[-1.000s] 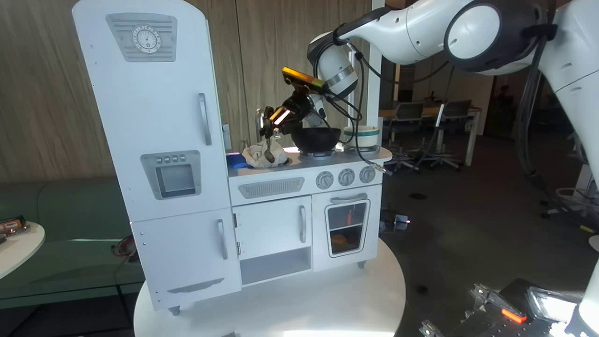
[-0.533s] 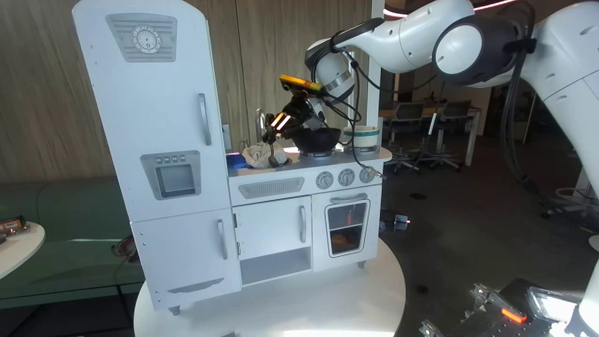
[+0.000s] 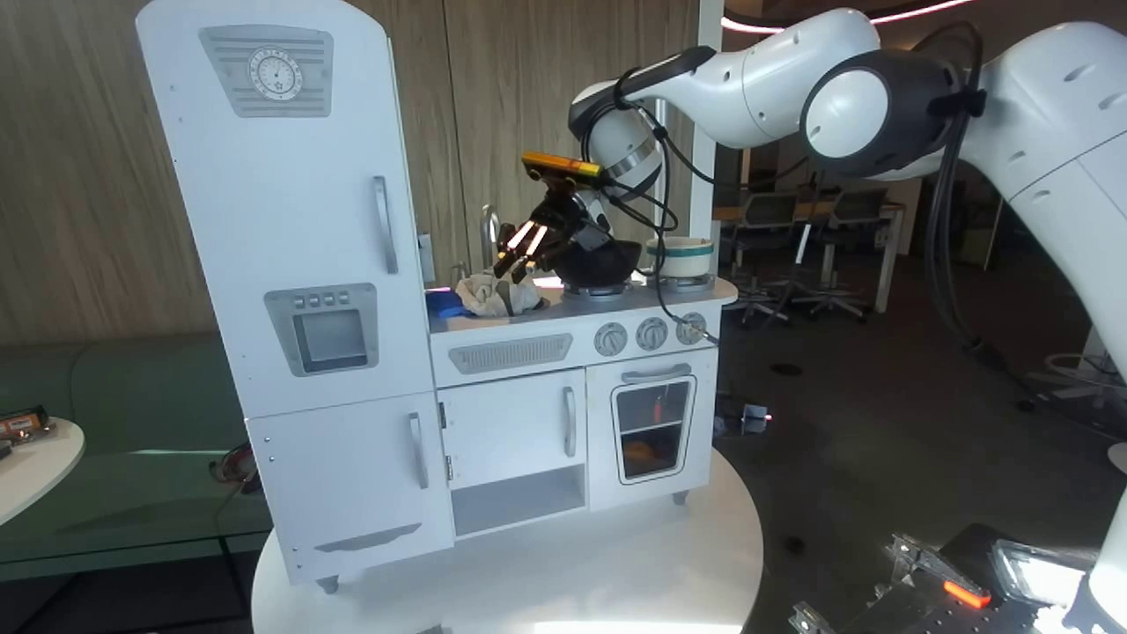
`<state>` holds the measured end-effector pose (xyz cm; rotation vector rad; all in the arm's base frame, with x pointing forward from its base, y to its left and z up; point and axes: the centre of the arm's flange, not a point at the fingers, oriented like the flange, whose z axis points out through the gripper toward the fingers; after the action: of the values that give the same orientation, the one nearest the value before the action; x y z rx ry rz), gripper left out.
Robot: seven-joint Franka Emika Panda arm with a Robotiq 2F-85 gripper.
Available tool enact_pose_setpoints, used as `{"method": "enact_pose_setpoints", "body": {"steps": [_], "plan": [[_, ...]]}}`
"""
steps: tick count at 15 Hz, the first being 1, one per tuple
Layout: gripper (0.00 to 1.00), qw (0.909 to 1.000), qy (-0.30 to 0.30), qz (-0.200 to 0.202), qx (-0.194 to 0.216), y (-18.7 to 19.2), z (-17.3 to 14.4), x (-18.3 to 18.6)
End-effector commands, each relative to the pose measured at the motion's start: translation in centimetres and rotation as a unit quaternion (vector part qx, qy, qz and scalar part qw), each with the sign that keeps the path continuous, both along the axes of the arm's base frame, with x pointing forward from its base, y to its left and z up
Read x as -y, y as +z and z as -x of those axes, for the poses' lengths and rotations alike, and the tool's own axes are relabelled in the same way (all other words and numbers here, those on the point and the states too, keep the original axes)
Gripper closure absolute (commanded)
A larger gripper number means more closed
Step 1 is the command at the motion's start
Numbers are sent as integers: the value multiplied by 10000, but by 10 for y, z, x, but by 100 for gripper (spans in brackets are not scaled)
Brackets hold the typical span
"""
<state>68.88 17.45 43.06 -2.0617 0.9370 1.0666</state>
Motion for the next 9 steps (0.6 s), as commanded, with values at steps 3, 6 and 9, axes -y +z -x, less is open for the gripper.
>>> {"method": "enact_pose_setpoints", "body": {"steps": [3, 6, 9], "plan": [[19, 9974, 277, 475, 462, 59, 5, -21], [0, 9888, 426, 1059, 965, 106, 23, -31], [0, 9720, 522, 1741, 1489, 162, 55, -41]]}}
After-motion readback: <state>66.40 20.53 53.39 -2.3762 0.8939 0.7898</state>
